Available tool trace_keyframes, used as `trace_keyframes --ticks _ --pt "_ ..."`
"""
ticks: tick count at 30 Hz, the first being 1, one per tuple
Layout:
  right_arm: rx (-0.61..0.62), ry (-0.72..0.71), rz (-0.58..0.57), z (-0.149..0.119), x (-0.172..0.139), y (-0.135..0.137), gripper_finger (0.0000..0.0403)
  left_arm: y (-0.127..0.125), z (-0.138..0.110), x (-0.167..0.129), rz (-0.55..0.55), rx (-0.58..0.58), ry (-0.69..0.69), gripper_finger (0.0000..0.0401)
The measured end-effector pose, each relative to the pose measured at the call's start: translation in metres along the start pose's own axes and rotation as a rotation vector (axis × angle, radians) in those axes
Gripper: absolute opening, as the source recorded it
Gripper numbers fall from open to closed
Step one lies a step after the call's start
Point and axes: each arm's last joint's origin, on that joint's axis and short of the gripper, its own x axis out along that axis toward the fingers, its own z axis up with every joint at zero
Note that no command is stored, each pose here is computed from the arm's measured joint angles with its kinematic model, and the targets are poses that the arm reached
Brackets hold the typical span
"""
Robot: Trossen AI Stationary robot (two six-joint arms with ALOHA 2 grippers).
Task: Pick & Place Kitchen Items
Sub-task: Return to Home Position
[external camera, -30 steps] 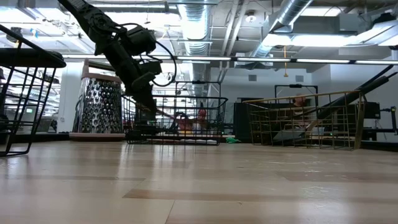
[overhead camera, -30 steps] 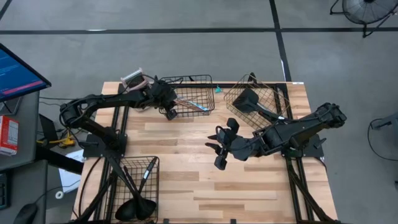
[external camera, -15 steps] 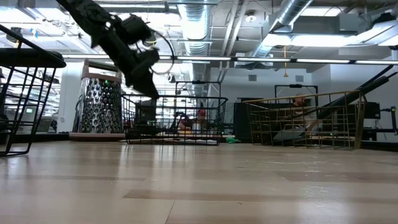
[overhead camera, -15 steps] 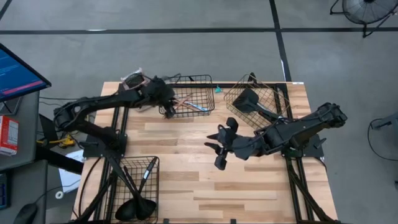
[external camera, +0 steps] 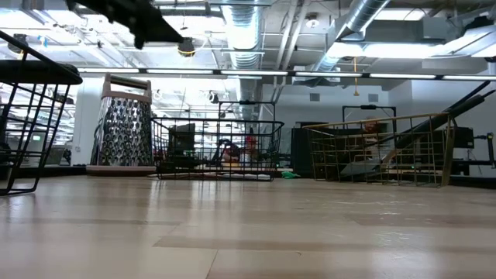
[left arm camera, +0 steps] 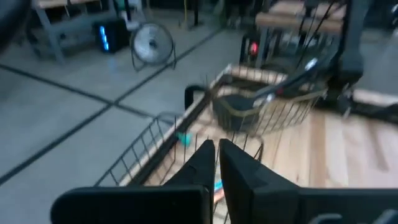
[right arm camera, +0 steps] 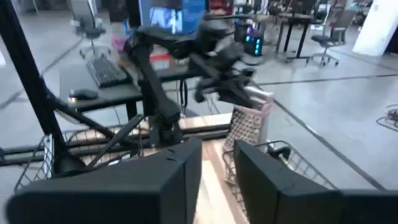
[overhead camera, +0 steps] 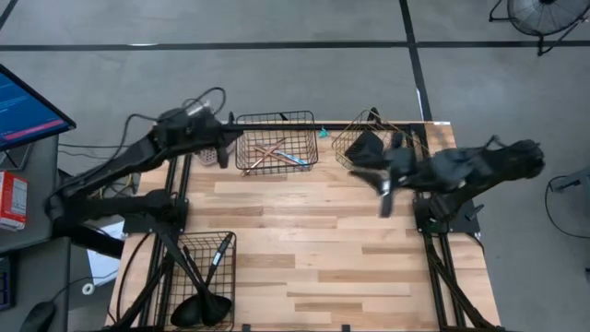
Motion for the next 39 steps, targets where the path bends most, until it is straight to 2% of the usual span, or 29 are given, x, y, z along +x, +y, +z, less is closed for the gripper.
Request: trace_keyframes --ticks 3,6,16,21,25,31,39 --pt "0.01 -0.043 -0.004 -0.005 -0.026 -0.02 0.0056 -0.002 0.006 -0.018 -0.009 -0.001 -0.066 0.0003" --pt "0.032 -0.075 -0.009 -0.026 -0.045 -0.036 0.0011 -0.003 0.01 -0.031 -0.025 -0.012 -0.119 0.0001" --pt "0.274 -0.314 -0.005 -0.129 -0.077 -0.068 0.0002 -0.004 0.009 -0.048 -0.048 -0.014 -0.172 0.0" --pt "0.367 -0.41 0.011 -0.175 -0.079 -0.074 0.0001 -0.006 -0.015 -0.046 -0.13 -0.072 -0.132 0.0" --pt "0.423 -0.453 0.027 -0.205 -0.075 -0.074 0.0001 -0.008 -0.038 -0.048 -0.141 -0.109 -0.128 0.0" --pt "0.429 -0.459 0.037 -0.241 -0.066 -0.07 0.0001 -0.01 -0.069 -0.053 -0.153 -0.153 -0.155 0.0" --pt "0.411 -0.405 0.057 -0.273 -0.056 -0.065 0.0 -0.013 -0.112 -0.046 -0.211 -0.218 -0.09 0.0"
